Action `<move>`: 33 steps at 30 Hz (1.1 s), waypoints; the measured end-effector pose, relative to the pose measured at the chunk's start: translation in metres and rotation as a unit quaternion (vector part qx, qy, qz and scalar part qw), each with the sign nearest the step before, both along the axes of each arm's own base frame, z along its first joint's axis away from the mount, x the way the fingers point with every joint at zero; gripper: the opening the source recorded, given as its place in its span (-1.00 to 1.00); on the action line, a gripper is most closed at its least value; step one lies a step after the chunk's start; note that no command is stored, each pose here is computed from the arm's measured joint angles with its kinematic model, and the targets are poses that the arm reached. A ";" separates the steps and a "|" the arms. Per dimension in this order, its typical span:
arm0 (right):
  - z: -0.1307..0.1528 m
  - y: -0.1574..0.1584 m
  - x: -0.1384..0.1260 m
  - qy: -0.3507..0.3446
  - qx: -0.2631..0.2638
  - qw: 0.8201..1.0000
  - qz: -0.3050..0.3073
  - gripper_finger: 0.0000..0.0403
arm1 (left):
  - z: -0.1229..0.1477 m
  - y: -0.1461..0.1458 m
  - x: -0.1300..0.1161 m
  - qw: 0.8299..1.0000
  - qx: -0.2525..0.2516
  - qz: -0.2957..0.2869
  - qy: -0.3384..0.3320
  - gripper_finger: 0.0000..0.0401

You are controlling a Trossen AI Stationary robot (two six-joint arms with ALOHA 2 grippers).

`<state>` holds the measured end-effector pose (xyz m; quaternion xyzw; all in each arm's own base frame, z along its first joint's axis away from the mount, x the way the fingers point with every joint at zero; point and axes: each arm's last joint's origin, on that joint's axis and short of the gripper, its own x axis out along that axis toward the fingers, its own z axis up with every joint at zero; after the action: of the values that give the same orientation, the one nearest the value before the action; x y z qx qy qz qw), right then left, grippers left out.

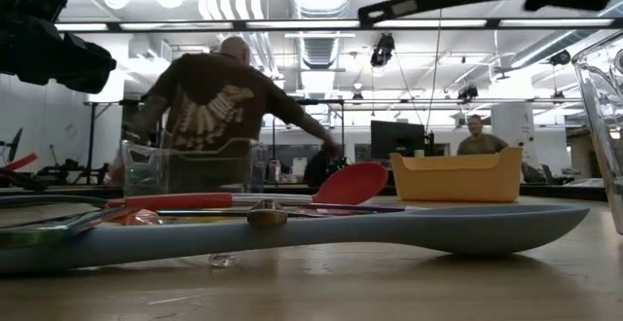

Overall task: Pick & Place Kitchen Items
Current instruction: Put the black serving spoon into the bottom transparent bin

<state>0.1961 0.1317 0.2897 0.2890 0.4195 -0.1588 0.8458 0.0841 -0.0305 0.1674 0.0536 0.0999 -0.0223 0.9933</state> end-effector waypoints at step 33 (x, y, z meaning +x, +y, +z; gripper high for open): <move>-0.075 0.122 -0.033 0.088 -0.129 0.988 -0.015 -0.60 | 0.000 0.000 0.000 1.000 0.000 0.000 0.000 -0.88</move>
<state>0.1628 0.2541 0.2150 0.1688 0.4638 -0.2489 0.8334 0.0841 -0.0305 0.1674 0.0538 0.0999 -0.0223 0.9933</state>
